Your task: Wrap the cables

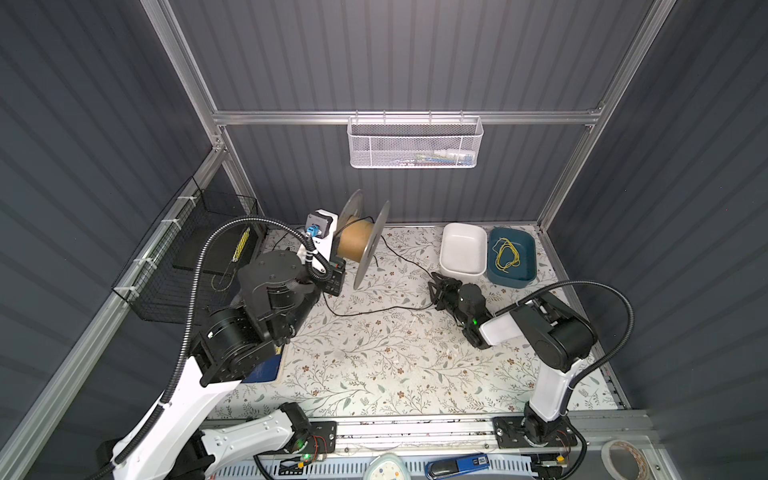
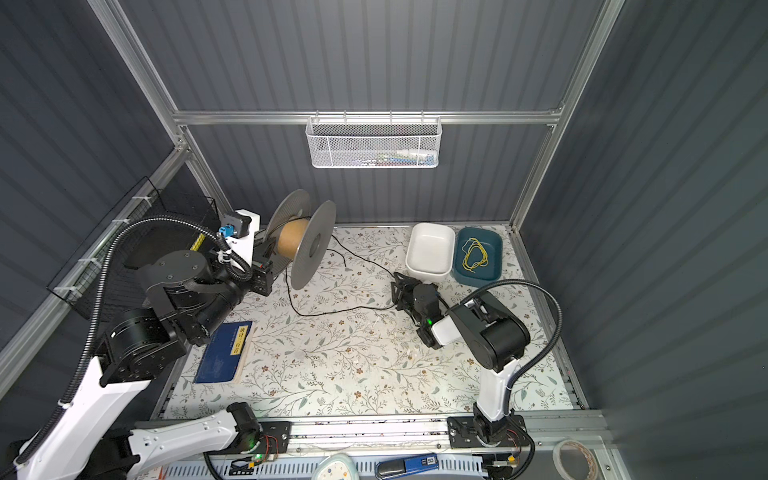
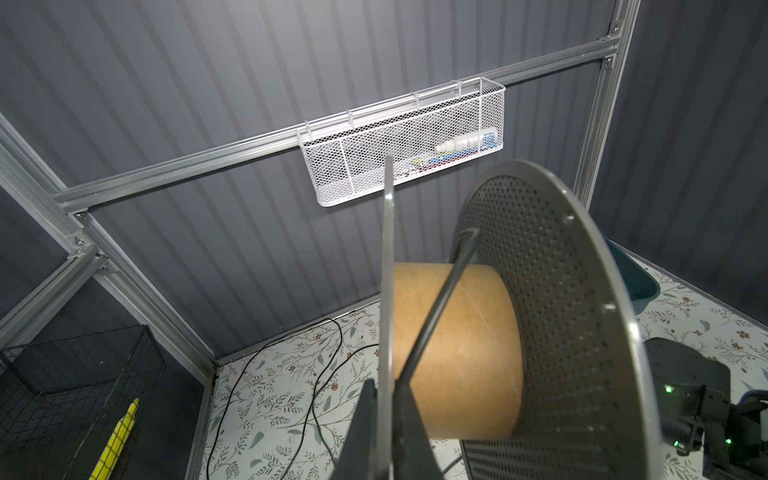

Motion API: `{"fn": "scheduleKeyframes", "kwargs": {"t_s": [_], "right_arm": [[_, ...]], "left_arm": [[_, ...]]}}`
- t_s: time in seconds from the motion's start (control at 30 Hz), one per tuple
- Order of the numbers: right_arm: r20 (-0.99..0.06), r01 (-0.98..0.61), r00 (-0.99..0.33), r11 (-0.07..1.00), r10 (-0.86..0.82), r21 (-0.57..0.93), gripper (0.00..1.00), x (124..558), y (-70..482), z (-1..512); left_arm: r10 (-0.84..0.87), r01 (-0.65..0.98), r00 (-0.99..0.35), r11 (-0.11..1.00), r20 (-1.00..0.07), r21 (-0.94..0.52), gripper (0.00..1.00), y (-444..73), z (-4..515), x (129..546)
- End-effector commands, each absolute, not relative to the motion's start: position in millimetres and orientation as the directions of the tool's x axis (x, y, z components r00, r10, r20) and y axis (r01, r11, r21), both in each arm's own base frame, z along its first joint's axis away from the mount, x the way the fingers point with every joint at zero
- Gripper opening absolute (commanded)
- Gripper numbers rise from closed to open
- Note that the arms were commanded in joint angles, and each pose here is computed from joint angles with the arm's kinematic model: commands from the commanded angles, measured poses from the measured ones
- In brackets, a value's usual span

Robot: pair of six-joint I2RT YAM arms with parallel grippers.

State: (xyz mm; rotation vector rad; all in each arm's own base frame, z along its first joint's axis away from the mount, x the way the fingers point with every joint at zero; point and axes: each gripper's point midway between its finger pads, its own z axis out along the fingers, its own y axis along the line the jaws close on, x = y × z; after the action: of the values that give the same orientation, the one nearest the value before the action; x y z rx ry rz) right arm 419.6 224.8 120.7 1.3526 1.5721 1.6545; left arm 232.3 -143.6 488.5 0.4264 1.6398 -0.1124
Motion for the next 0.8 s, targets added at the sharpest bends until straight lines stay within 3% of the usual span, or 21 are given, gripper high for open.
{"fn": "scheduleKeyframes", "kwargs": {"t_s": [0.0, 0.23, 0.5, 0.77], "right_arm": [[0.247, 0.23, -0.377, -0.168, 0.893, 0.959, 0.3, 437, 215, 134], [0.134, 0.095, -0.348, -0.107, 0.928, 0.99, 0.26, 452, 191, 180], [-0.129, -0.072, -0.289, 0.112, 0.949, 0.991, 0.26, 430, 153, 266], [-0.271, -0.151, -0.176, 0.246, 0.946, 0.957, 0.23, 409, 107, 325]], "left_arm": [[0.076, 0.298, 0.059, 0.95, -0.995, 0.091, 0.0, -113, 540, 213], [0.065, 0.269, 0.072, 0.96, -0.995, 0.082, 0.0, -93, 548, 202], [0.089, 0.179, 0.079, 0.978, -0.993, 0.102, 0.0, -66, 551, 196], [0.063, 0.124, 0.102, 0.989, -0.993, 0.075, 0.0, -37, 559, 181]]}}
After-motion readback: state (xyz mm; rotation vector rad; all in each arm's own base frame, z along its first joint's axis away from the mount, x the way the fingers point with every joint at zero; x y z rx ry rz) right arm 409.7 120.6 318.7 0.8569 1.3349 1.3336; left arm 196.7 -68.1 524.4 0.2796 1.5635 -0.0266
